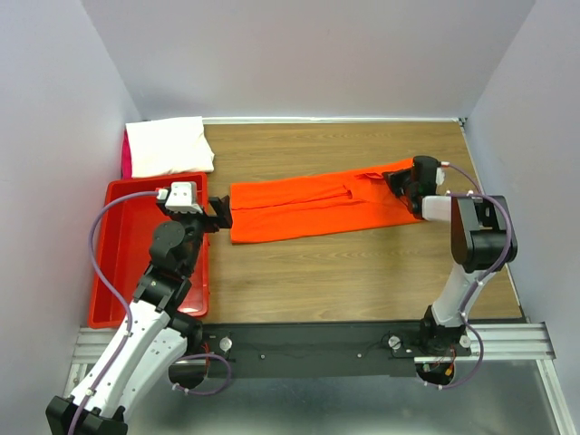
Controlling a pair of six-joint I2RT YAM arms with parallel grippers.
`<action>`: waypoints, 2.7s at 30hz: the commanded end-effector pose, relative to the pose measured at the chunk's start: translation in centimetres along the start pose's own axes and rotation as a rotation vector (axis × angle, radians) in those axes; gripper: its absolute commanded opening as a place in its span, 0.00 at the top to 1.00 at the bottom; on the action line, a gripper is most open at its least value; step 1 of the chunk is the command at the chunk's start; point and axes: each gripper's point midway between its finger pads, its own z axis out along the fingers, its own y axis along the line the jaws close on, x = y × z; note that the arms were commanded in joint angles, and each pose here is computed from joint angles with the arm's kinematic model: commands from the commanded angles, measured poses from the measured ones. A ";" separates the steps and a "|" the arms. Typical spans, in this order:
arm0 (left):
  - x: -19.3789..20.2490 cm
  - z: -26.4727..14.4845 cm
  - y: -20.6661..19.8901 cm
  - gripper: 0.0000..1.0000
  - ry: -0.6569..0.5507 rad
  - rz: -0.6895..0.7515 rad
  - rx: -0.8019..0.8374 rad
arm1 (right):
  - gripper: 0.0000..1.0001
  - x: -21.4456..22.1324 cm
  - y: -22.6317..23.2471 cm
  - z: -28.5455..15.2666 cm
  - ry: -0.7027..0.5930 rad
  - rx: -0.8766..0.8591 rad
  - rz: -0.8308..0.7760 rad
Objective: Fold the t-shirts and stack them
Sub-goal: Fold the tshirt
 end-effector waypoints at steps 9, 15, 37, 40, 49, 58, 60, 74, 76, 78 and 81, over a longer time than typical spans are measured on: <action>-0.5 0.1 0.4 0.02 -0.020 0.009 -0.023 | 0.99 -3.2 0.8 -0.9 -0.026 0.000 -0.155; -0.5 0.2 0.4 0.02 -0.019 0.011 -0.022 | 0.99 -4.2 -0.2 -0.8 0.000 -0.002 -0.203; 2.4 4.0 -2.3 0.06 0.114 -0.027 0.056 | 0.47 -4.5 3.5 -0.9 0.080 0.043 -0.633; 3.1 4.5 -1.7 0.06 0.133 -0.016 0.022 | 0.47 -3.4 4.2 -2.0 0.056 0.124 -0.775; 3.6 4.6 -1.7 0.07 0.147 -0.018 0.014 | 0.59 4.7 4.9 -0.9 0.169 0.144 -0.999; 3.4 4.5 -1.7 0.08 0.143 -0.017 0.020 | 0.59 7.3 2.4 1.3 0.232 0.202 -1.033; 3.5 4.5 -1.8 0.08 0.144 -0.017 0.023 | 0.59 7.6 2.1 1.6 0.243 0.203 -1.037; 3.8 4.6 -1.9 0.08 0.155 -0.010 0.028 | 0.62 9.4 2.2 2.7 0.288 0.173 -1.051; 3.8 4.6 -1.9 0.08 0.156 -0.010 0.030 | 0.62 9.4 1.8 2.8 0.288 0.185 -1.046; 3.9 4.6 -1.8 0.09 0.157 -0.010 0.028 | 0.62 9.6 1.6 2.8 0.293 0.187 -1.040; 3.9 4.6 -1.9 0.09 0.157 -0.010 0.028 | 0.63 9.6 1.4 2.9 0.294 0.192 -1.040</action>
